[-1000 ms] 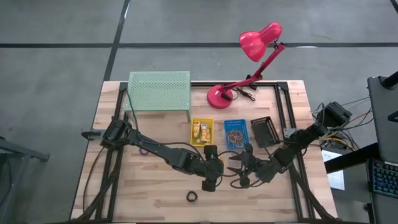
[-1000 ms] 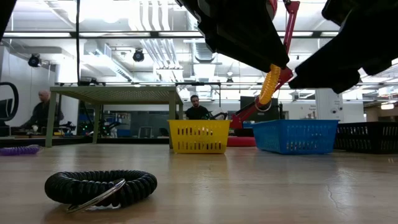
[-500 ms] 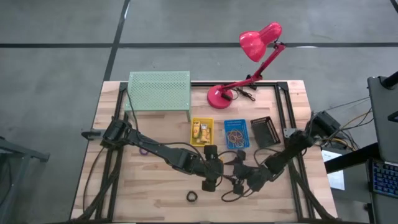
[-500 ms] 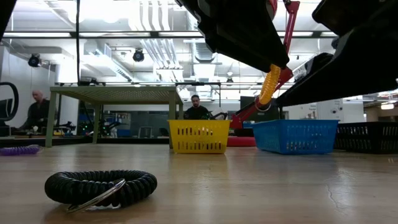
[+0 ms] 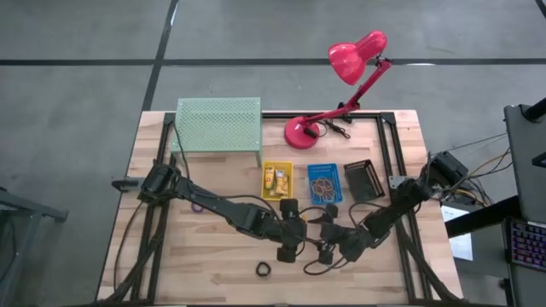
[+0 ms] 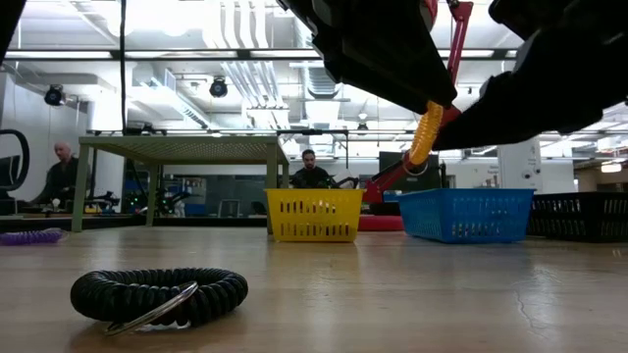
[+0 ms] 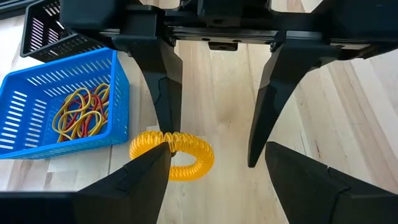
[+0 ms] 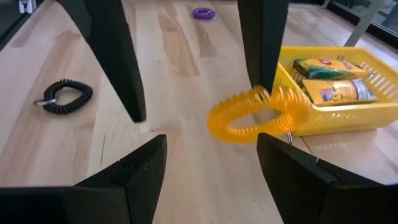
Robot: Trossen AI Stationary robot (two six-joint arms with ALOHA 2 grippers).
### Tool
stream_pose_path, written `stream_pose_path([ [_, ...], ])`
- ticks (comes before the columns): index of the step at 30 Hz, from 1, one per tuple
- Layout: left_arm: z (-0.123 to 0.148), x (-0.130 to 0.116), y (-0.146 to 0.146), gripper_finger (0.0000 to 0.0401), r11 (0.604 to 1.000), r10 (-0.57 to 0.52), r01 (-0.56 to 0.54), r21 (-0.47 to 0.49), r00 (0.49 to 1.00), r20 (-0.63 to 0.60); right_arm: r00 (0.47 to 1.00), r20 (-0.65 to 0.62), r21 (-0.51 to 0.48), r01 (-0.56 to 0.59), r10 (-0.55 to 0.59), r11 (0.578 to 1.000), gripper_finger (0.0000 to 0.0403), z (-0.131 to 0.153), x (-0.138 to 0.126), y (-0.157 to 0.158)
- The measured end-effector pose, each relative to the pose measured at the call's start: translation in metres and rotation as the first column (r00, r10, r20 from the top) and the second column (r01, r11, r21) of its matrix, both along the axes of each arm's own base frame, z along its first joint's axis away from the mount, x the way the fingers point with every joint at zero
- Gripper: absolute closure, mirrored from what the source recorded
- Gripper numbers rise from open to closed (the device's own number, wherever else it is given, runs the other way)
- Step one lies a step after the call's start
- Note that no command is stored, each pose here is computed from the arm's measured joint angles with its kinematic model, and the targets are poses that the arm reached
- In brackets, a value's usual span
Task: Pick & Place Office Desk Supplies
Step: Put the yellow spring keychain into the black basket
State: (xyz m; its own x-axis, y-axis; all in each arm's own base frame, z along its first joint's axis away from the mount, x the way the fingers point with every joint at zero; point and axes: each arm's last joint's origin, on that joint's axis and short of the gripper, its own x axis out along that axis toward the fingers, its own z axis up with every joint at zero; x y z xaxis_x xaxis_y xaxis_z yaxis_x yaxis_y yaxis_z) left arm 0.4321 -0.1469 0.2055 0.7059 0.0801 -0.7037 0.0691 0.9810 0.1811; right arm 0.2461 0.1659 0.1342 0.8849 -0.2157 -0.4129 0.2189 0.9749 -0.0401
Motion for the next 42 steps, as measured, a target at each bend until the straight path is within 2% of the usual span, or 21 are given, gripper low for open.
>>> stream_pose_path([
  [6,0.000,0.000,0.000,0.0134,1.000,-0.001,0.001,-0.001,1.000,0.000,1.000,0.010,-0.032,-0.021,0.021,0.999,0.0156,0.007,0.007,0.005],
  [19,0.000,0.000,0.000,0.0134,1.000,0.001,-0.001,0.001,1.000,-0.002,1.000,0.006,-0.031,-0.011,0.012,0.999,0.0183,0.007,0.012,0.001],
  [33,0.000,0.000,0.000,0.0134,1.000,0.001,-0.001,0.000,1.000,0.002,0.999,-0.011,-0.104,-0.041,0.040,0.994,0.0257,0.007,0.012,0.001],
  [42,0.000,0.000,0.000,0.0134,1.000,0.002,-0.002,0.000,1.000,0.002,1.000,0.004,-0.134,0.001,0.000,0.991,0.0299,0.008,0.012,-0.001],
])
